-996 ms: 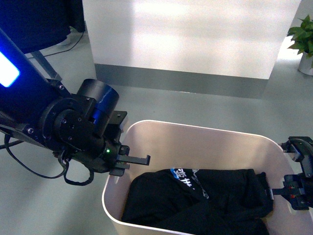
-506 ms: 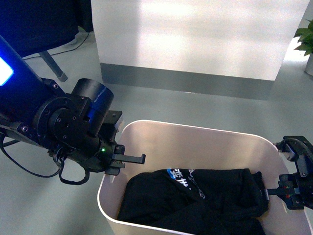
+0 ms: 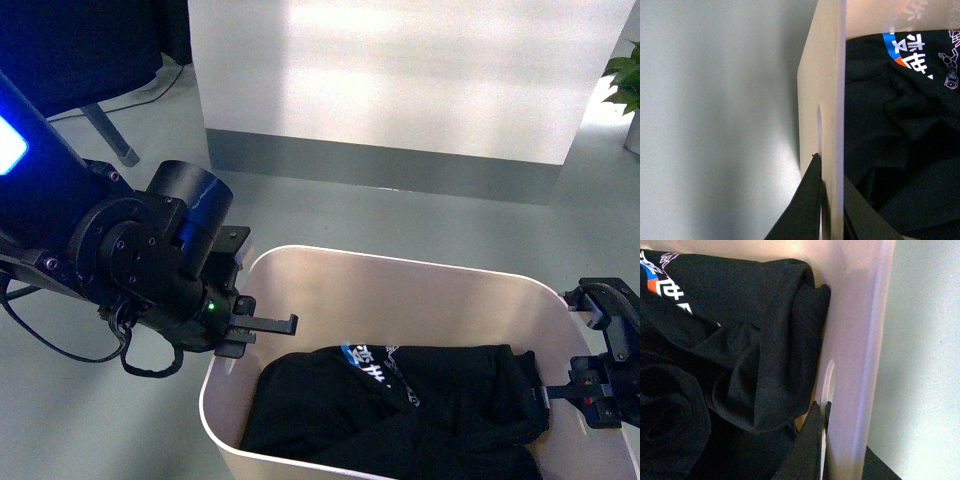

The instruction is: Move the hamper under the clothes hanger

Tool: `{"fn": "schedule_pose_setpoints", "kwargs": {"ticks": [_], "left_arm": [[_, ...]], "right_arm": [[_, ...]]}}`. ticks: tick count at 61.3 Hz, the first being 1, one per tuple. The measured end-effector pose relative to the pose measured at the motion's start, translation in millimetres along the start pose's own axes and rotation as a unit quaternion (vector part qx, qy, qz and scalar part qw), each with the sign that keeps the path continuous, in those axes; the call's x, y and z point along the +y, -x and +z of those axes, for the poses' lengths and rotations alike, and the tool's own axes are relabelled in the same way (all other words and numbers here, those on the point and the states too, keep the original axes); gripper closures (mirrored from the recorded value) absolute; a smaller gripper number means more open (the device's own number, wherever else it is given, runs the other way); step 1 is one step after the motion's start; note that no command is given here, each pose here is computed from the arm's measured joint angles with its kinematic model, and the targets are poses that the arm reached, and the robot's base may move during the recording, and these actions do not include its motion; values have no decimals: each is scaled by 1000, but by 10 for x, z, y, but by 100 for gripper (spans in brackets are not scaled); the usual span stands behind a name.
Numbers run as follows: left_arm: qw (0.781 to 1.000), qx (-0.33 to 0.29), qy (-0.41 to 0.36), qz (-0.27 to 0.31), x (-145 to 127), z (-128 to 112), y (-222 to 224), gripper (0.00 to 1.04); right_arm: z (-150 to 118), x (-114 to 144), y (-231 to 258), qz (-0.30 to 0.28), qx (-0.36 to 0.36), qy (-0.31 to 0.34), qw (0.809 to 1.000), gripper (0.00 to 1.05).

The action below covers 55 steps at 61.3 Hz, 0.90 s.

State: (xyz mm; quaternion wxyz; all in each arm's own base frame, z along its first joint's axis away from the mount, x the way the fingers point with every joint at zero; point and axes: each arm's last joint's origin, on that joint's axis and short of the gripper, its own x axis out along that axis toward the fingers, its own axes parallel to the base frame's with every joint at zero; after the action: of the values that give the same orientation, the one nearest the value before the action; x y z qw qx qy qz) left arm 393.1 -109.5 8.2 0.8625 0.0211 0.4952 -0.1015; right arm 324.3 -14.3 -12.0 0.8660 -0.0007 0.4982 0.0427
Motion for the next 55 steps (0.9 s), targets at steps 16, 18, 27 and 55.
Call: {"fn": "schedule_pose_setpoints", "kwargs": {"ticks": [16,18,27,55], "left_arm": [[1000,0,-7,6,3,0,0,89],[1000,-1,-8,8,10,1,0,81],[1000,-2,-6,8,31,8,4,51],[998,-57,0,-4,25,1,0,7]], "right_arm": [[2,1,2,2,-1,17,1000,77],[3,0,2,3,-1,19,1000,70],[5,-1,2,0,-1,22,1000,40],[6,0,2,0,-1,23,1000,7]]}}
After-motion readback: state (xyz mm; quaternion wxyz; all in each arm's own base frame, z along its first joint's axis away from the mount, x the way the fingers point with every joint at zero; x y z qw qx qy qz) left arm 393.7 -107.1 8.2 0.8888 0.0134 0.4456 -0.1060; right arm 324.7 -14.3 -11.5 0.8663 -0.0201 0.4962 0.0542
